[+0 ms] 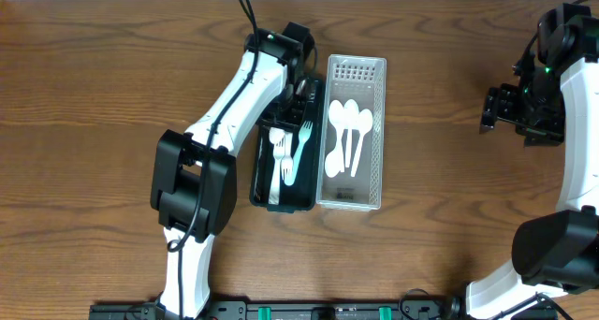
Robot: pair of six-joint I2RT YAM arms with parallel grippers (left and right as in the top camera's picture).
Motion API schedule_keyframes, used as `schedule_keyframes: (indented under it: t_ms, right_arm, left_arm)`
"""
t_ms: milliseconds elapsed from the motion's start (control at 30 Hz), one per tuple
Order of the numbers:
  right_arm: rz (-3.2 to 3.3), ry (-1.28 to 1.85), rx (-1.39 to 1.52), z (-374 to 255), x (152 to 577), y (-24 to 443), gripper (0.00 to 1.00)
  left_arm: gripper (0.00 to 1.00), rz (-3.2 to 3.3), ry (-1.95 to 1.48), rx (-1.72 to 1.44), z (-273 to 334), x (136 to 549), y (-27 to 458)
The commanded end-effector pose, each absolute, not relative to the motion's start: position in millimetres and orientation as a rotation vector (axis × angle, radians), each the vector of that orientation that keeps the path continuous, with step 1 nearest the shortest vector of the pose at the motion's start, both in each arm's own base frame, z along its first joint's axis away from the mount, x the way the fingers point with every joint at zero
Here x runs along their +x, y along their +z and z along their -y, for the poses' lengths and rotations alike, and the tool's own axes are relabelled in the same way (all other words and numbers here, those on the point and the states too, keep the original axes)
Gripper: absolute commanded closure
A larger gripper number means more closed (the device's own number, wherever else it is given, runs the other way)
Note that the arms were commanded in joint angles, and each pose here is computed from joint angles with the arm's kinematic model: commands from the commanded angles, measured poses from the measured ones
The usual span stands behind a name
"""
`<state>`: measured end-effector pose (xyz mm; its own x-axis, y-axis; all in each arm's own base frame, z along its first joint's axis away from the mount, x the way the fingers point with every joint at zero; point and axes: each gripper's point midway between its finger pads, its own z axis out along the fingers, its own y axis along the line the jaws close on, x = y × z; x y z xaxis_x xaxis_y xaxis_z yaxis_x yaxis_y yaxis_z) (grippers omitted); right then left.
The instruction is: Pack container
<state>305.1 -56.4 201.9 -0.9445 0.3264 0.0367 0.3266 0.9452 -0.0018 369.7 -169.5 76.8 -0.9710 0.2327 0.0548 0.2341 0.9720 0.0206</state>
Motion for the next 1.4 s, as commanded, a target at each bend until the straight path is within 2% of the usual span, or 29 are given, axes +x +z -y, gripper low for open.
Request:
schedule_keyframes:
  t_ms: [0,167,300,500,633,667,733,767,800,833,1067,1367]
  right_arm:
    - [3.066,0.004,-0.490,57.4,305.8,201.8,0.19]
    - [3.077,0.005,-0.491,57.9,308.4,201.7,0.20]
    - [3.122,-0.030,-0.459,54.4,318.8,201.8,0.20]
    - [3.255,-0.243,-0.339,20.0,353.9,206.0,0.21]
    - [3.364,-0.304,-0.248,-7.7,382.5,210.9,0.29]
    - [3.382,-0.313,-0.234,-15.6,388.8,210.7,0.36]
    - [3.402,-0.337,-0.222,-32.1,399.8,207.9,0.58]
    - [3.402,-0.348,-0.220,-40.4,404.7,203.9,0.80]
    - [3.397,-0.354,-0.218,-46.9,408.0,199.6,0.92]
    - [3.387,-0.359,-0.209,-54.3,411.6,193.0,0.99]
    - [3.252,-0.326,-0.100,-94.3,428.3,115.8,0.99]
    - [3.139,-0.344,-0.086,-116.0,435.5,45.9,0.99]
  left_arm:
    - [0.32,3.050,-0.053,-0.347,169.5,367.0,73.6]
    - [0.29,3.036,-0.060,-0.353,167.6,362.6,78.8]
    - [0.29,3.066,-0.044,-0.372,168.1,359.1,101.4]
    - [0.29,3.284,-0.038,-0.413,160.5,363.7,174.6]
    - [0.29,3.420,-0.104,-0.357,135.2,364.0,218.6]
    - [0.29,3.447,-0.125,-0.327,126.1,364.9,226.7]
    - [0.28,3.478,-0.144,-0.252,108.4,367.7,235.9]
    - [0.28,3.484,-0.150,-0.203,98.0,369.9,237.8]
    - [0.28,3.484,-0.158,-0.154,88.1,372.1,237.7]
    - [0.28,3.482,-0.167,-0.089,76.5,374.4,237.1]
    - [0.28,3.450,-0.197,0.397,-3.3,388.4,231.3]
    - [0.28,3.429,-0.224,0.567,-41.5,388.6,232.1]
